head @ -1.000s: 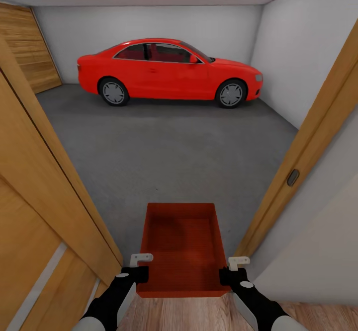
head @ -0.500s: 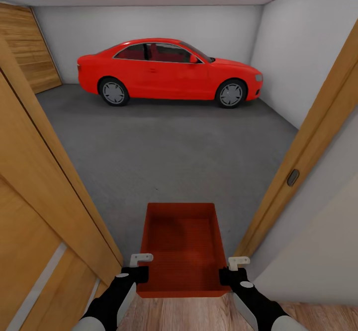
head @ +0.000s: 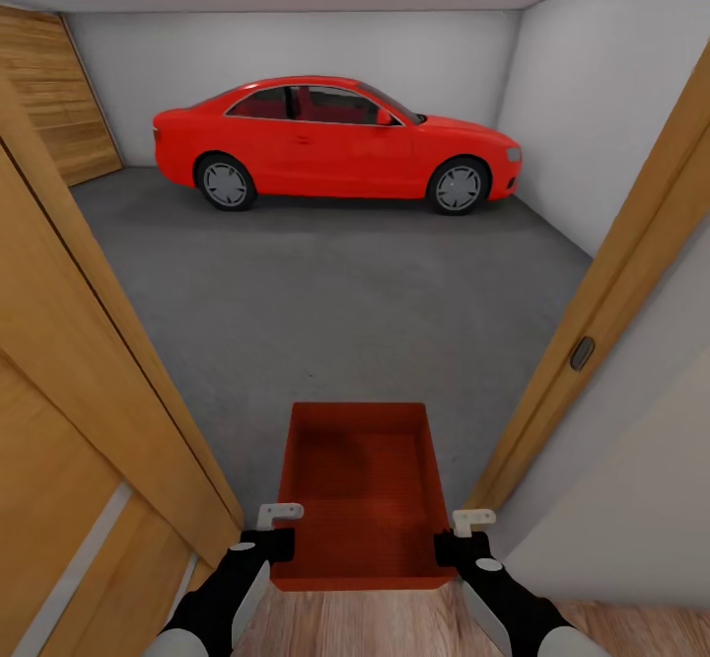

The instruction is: Move the two storage containers from the living room to the garage. In the garage, place one container on the floor and stack the other container on top of it (either order is fine).

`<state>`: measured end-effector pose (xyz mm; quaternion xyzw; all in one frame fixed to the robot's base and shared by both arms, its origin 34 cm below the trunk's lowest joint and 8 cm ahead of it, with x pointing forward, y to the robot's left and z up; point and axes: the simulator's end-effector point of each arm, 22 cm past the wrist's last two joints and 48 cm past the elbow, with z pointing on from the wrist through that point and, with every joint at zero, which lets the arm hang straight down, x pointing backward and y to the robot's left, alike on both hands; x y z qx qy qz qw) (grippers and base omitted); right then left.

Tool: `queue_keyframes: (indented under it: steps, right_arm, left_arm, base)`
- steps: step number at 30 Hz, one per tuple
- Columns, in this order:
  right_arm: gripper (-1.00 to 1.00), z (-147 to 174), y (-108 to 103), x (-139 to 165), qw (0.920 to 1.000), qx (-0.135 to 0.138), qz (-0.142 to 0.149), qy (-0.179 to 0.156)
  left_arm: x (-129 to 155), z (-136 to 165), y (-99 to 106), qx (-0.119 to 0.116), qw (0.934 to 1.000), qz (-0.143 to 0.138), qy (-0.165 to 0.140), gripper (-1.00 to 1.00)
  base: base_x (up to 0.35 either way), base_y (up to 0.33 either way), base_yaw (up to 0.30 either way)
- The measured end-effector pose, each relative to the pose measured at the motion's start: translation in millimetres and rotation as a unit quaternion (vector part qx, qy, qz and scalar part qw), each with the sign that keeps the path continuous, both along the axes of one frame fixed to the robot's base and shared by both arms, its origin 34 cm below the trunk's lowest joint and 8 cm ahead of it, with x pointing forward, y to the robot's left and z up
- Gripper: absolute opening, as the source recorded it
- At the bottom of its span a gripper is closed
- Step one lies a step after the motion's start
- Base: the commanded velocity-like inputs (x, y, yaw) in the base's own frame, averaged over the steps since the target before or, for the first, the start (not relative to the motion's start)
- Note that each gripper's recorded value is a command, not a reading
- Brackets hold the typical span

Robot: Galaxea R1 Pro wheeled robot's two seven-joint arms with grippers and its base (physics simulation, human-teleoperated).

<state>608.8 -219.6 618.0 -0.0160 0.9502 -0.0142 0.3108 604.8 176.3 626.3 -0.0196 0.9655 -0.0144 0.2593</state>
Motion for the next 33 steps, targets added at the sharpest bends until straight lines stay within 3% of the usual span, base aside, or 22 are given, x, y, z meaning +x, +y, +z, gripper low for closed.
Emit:
queue_keyframes:
  steps: [8,33]
  right_arm:
    - [-1.00,-0.1,0.0,-0.5,1.0000,0.000,0.000,0.000]
    - [-1.00,-0.4,-0.2,-0.3,1.0000,0.000,0.000,0.001]
  left_arm:
    - [-0.5,-0.1,0.0,0.000,1.0000,0.000,0.000,-1.00]
    - [-0.6,-0.5,-0.3,0.000,1.0000,0.001,0.001,-1.00]
  base:
    - [0.213,0.000,0.000]
    - [0.006,0.000,0.000]
